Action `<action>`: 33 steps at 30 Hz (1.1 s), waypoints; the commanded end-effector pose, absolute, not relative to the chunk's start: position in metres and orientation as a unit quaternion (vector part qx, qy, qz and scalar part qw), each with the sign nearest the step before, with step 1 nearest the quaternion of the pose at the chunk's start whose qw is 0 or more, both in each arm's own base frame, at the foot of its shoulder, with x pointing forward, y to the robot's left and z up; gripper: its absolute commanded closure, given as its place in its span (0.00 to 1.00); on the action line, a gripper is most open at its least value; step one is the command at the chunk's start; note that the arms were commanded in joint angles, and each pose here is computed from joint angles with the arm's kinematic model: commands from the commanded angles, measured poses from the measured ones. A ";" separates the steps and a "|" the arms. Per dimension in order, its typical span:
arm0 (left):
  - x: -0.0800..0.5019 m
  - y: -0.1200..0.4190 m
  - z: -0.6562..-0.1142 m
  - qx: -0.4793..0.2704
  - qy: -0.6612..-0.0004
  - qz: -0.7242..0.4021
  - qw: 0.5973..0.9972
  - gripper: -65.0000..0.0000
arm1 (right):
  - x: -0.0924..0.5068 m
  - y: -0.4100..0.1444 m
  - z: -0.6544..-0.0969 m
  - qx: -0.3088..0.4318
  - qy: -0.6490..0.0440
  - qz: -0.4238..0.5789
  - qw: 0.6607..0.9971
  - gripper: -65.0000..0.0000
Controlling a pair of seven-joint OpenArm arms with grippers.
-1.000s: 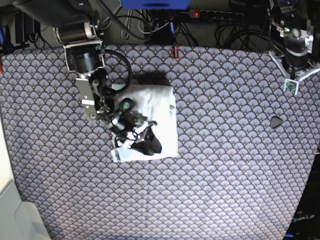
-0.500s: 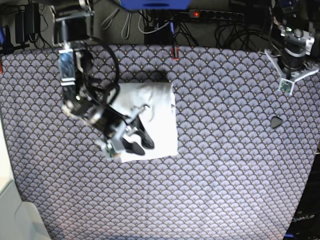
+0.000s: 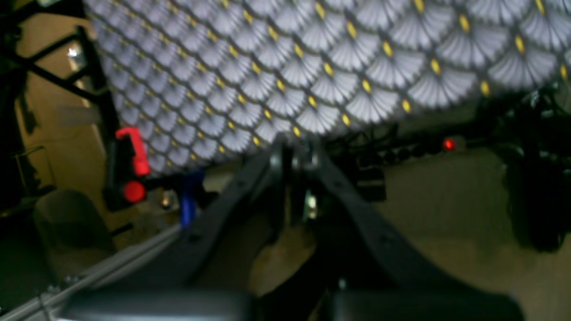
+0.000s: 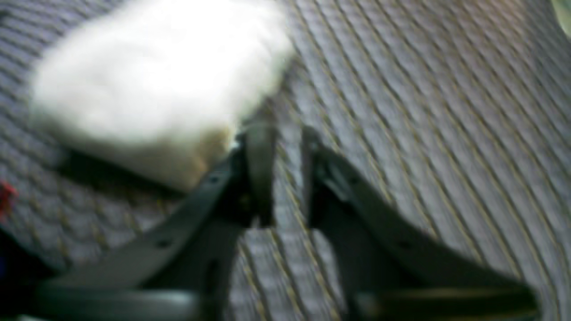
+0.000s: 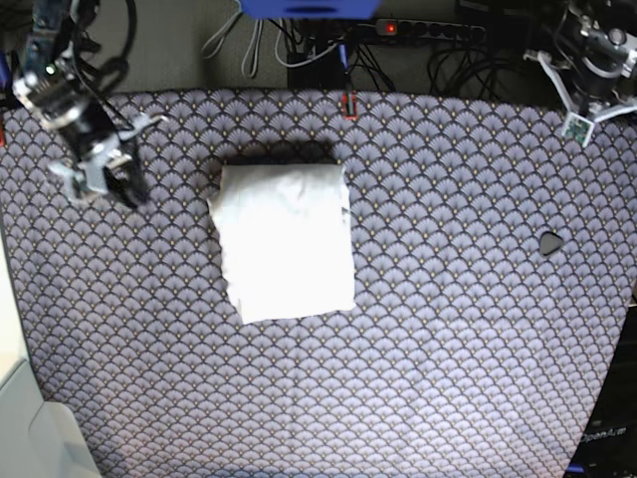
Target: Fold the T-shirt properly
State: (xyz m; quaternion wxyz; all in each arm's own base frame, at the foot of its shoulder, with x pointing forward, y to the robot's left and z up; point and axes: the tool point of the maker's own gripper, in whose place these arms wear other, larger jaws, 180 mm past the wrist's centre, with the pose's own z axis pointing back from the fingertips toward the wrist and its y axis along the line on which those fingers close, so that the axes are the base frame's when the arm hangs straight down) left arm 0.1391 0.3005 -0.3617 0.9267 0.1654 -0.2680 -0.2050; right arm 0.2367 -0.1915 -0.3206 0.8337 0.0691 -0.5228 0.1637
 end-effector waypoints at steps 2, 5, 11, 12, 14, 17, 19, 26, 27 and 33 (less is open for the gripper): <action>0.125 0.304 -0.361 0.169 -0.253 -0.213 0.928 1.00 | 0.219 -0.208 -0.316 0.056 -0.526 0.147 0.836 1.00; 0.107 0.300 -0.370 0.157 -0.230 -0.214 0.936 1.00 | 0.190 -0.232 -0.329 0.032 -0.493 0.129 0.860 1.00; 0.074 0.265 -0.414 0.083 -0.178 -0.230 0.953 1.00 | 0.139 -0.251 -0.347 0.013 -0.440 0.092 0.893 1.00; 0.069 0.261 -0.423 0.071 -0.168 -0.230 0.956 1.00 | 0.133 -0.254 -0.351 0.011 -0.434 0.081 0.897 1.00; 0.053 0.248 -0.450 0.033 -0.141 -0.227 0.963 1.00 | 0.120 -0.261 -0.364 0.010 -0.420 0.050 0.906 1.00; 0.039 0.220 -0.500 -0.043 -0.133 -0.206 0.969 1.00 | 0.089 -0.276 -0.401 0.015 -0.376 -0.011 0.926 1.00; 0.030 0.219 -0.528 -0.072 -0.121 -0.175 0.975 1.00 | 0.078 -0.280 -0.427 0.027 -0.358 -0.047 0.932 1.00; 0.029 0.226 -0.593 -0.133 -0.091 -0.104 0.981 1.00 | 0.023 -0.299 -0.476 0.031 -0.386 -0.183 0.904 1.00; 0.031 0.226 -0.598 -0.139 -0.094 -0.093 0.981 1.00 | 0.022 -0.300 -0.481 0.031 -0.397 -0.200 0.895 1.00; 0.035 0.218 -0.612 -0.160 -0.091 -0.070 0.980 1.00 | -0.012 -0.322 -0.530 0.018 -0.373 -0.293 0.880 1.00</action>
